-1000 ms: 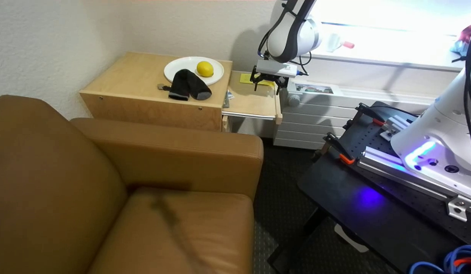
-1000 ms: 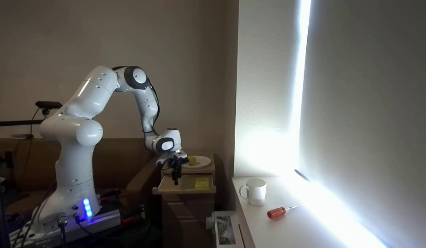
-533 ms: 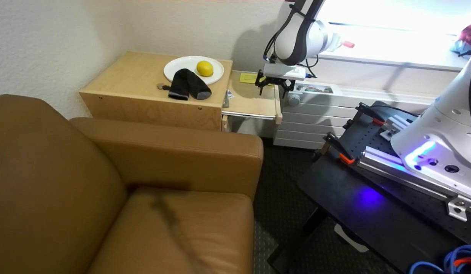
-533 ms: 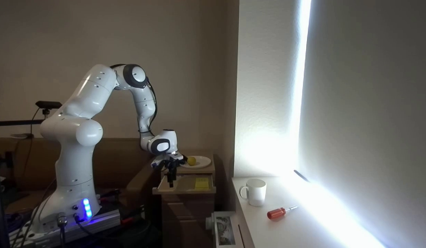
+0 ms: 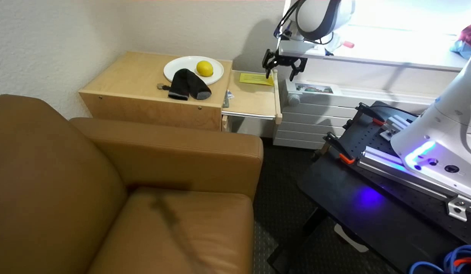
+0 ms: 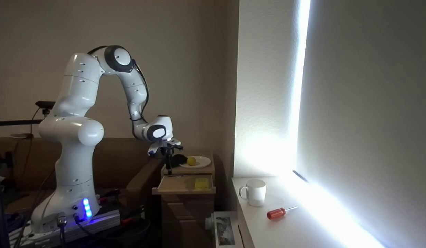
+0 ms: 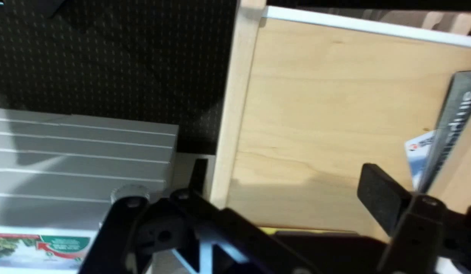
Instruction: Pick the sock on the drawer tray, put it on the drawer top, close and open the drawer, then pick the sock and put it on the drawer tray
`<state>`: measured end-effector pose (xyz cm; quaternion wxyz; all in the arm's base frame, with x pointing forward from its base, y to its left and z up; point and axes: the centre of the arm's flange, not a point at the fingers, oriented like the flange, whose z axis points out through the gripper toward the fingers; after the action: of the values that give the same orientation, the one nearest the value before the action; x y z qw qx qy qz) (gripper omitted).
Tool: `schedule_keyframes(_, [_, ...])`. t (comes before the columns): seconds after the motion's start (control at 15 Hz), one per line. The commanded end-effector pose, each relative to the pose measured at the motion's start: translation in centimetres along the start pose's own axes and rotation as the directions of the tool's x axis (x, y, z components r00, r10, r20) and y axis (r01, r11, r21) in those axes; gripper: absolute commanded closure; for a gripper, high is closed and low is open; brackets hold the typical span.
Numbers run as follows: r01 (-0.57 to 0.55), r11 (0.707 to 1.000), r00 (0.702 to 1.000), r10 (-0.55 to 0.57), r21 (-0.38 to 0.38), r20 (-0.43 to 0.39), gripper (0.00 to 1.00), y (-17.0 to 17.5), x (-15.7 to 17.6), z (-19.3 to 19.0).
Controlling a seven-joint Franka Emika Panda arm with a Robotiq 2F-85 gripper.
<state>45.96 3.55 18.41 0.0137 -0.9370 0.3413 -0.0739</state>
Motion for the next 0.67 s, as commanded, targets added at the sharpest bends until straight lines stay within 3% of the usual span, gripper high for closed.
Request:
schedule_keyframes(0.0, [0.195,0.979,0.98,-0.192,0.06,-0.047,0.0,-4.0,-3.6,-7.5])
schedule_keyframes(0.13, [0.323,0.943,0.945,-0.315,0.08,-0.091,0.0,-7.3,-5.5,-10.2])
schedule_keyframes(0.27, [0.438,0.898,0.892,-0.429,0.035,-0.143,0.0,-10.9,-7.4,-12.1])
schedule_keyframes(0.4, [0.474,0.88,0.855,-0.47,-0.039,-0.221,0.0,-13.9,-8.5,-12.8])
schedule_keyframes(0.47, [0.448,0.894,0.88,-0.437,0.022,-0.188,0.0,-11.4,-7.1,-12.5])
schedule_keyframes(0.6, [0.445,0.895,0.879,-0.431,0.025,-0.202,0.0,-12.4,-7.4,-13.2])
